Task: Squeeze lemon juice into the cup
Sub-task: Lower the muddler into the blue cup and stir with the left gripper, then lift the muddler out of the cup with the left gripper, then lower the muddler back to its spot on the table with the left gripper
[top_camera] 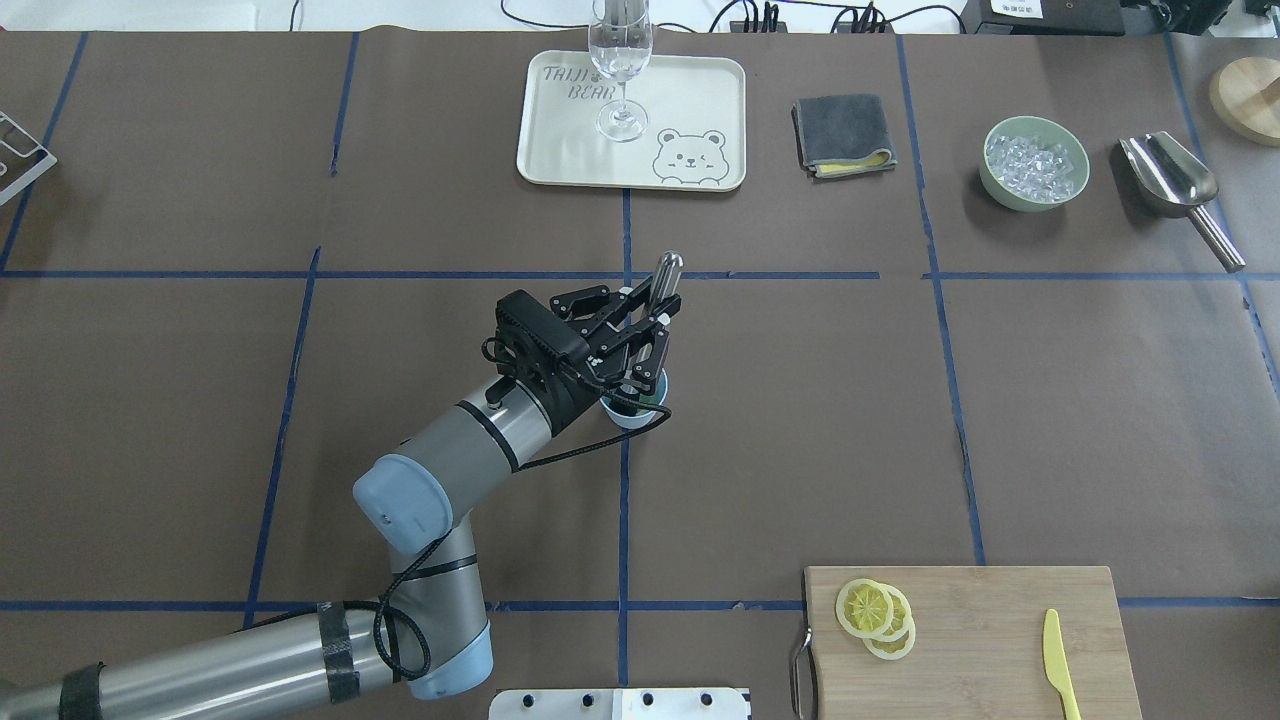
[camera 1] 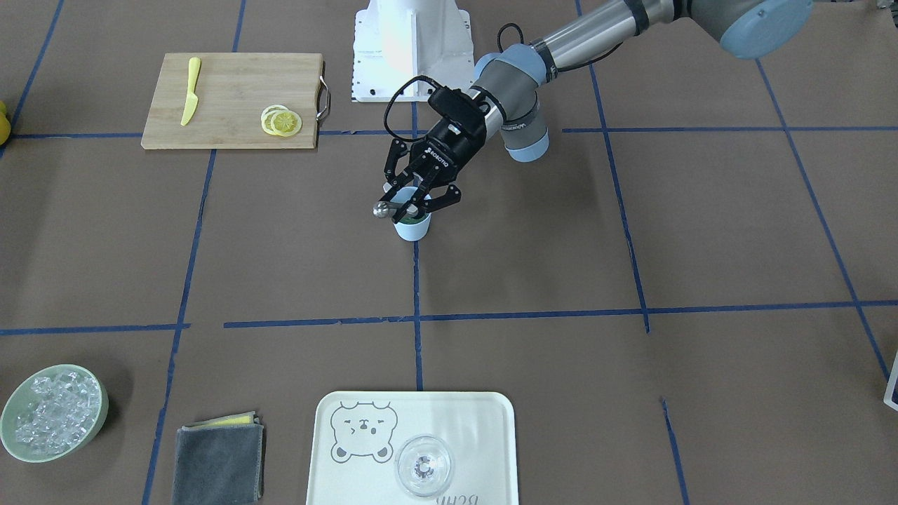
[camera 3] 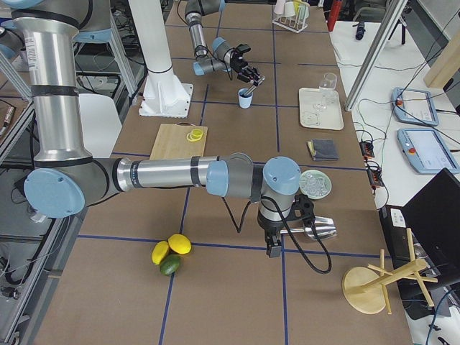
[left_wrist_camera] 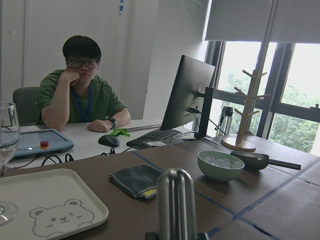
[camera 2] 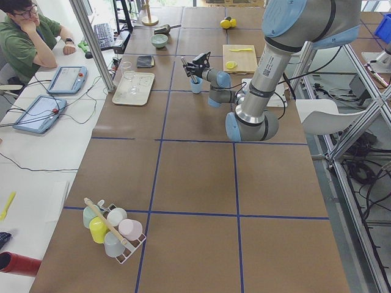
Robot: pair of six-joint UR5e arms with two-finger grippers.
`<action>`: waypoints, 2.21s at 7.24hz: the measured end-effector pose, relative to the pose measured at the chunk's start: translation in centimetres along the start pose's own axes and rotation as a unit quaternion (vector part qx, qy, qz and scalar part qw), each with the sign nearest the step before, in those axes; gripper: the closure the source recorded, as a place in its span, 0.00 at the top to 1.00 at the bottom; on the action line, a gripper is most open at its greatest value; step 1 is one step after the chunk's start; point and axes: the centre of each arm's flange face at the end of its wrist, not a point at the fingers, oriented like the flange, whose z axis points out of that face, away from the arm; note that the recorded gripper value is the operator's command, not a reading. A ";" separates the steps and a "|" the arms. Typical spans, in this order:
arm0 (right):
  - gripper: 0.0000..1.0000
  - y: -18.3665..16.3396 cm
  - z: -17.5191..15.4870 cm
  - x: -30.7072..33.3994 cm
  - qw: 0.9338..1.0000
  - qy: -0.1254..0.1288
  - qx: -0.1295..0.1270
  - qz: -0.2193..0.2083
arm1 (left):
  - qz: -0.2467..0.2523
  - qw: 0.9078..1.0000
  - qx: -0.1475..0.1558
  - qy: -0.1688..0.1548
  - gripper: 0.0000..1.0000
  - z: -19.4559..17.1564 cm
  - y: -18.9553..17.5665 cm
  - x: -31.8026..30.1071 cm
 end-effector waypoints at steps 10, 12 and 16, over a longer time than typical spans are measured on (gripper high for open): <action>1.00 0.2 0.3 0.1 1.000 -0.001 -0.003 0.002 | 0.081 0.996 -0.028 -0.035 0.00 -2.3 -11.0 -4.0; 1.00 0.4 0.5 0.2 1.000 -0.002 -0.005 0.003 | 0.129 0.980 -0.122 -0.091 0.00 -1.7 -12.1 -8.4; 1.00 0.7 1.4 0.4 1.000 -0.005 -0.013 0.009 | 0.154 0.890 -0.385 -0.193 0.00 -5.4 -12.6 -22.6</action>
